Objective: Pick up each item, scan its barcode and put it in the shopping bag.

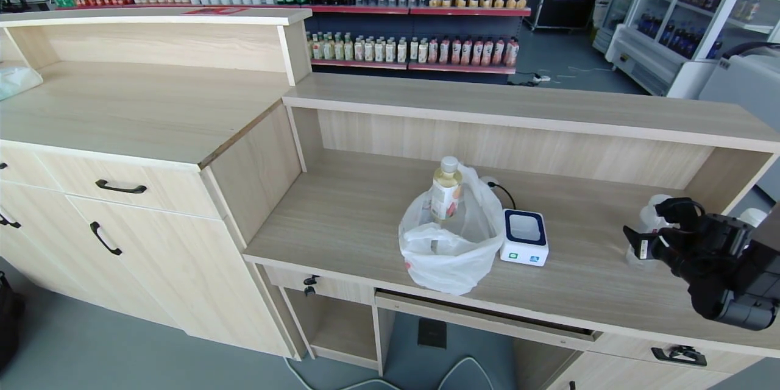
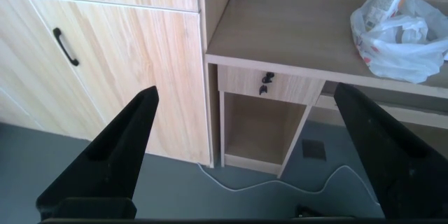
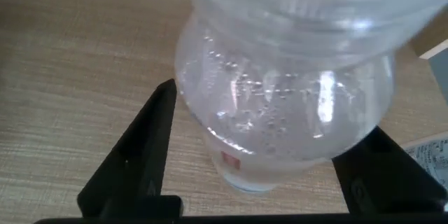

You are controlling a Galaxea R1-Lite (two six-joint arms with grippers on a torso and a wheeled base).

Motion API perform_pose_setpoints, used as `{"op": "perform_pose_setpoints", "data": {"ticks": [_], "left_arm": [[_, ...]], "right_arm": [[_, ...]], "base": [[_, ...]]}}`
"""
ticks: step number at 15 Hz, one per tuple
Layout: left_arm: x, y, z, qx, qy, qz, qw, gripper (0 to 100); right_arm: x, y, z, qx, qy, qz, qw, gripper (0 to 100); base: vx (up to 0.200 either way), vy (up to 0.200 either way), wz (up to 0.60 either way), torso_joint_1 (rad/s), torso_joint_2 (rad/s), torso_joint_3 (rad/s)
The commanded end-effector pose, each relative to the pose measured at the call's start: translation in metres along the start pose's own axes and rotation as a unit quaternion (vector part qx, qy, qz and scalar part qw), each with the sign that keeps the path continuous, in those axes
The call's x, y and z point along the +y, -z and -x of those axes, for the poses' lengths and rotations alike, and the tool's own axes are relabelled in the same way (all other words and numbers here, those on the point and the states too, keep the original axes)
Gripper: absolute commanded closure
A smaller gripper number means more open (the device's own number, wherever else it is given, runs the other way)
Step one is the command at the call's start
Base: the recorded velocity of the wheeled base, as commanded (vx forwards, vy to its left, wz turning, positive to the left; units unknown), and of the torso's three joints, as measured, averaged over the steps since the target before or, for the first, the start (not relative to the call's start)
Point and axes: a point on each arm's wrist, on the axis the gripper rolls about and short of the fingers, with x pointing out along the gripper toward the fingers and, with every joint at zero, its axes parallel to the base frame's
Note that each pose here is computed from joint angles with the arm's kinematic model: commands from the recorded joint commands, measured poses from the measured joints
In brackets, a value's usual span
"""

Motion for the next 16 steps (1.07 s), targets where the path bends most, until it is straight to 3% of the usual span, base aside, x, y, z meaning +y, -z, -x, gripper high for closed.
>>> {"op": "perform_pose_setpoints", "data": {"ticks": [1, 12, 16], "left_arm": [[0.000, 0.000, 0.000, 0.001, 0.000, 0.001, 1.0000, 0], [0.000, 0.000, 0.000, 0.000, 0.000, 0.000, 1.0000, 0], [0.000, 0.000, 0.000, 0.000, 0.000, 0.000, 1.0000, 0]], "right_arm": [[-0.002, -0.003, -0.005, -0.011, 0.003, 0.002, 1.000, 100], [-0.005, -0.005, -0.006, -0.016, 0.006, -0.013, 1.000, 100], [0.000, -0.036, -0.001, -0.024, -0.008, -0.052, 0.998, 100]], "base": [[0.000, 0.000, 0.00, 0.000, 0.00, 0.000], [0.000, 0.000, 0.00, 0.000, 0.00, 0.000], [0.000, 0.000, 0.00, 0.000, 0.00, 0.000]]}}
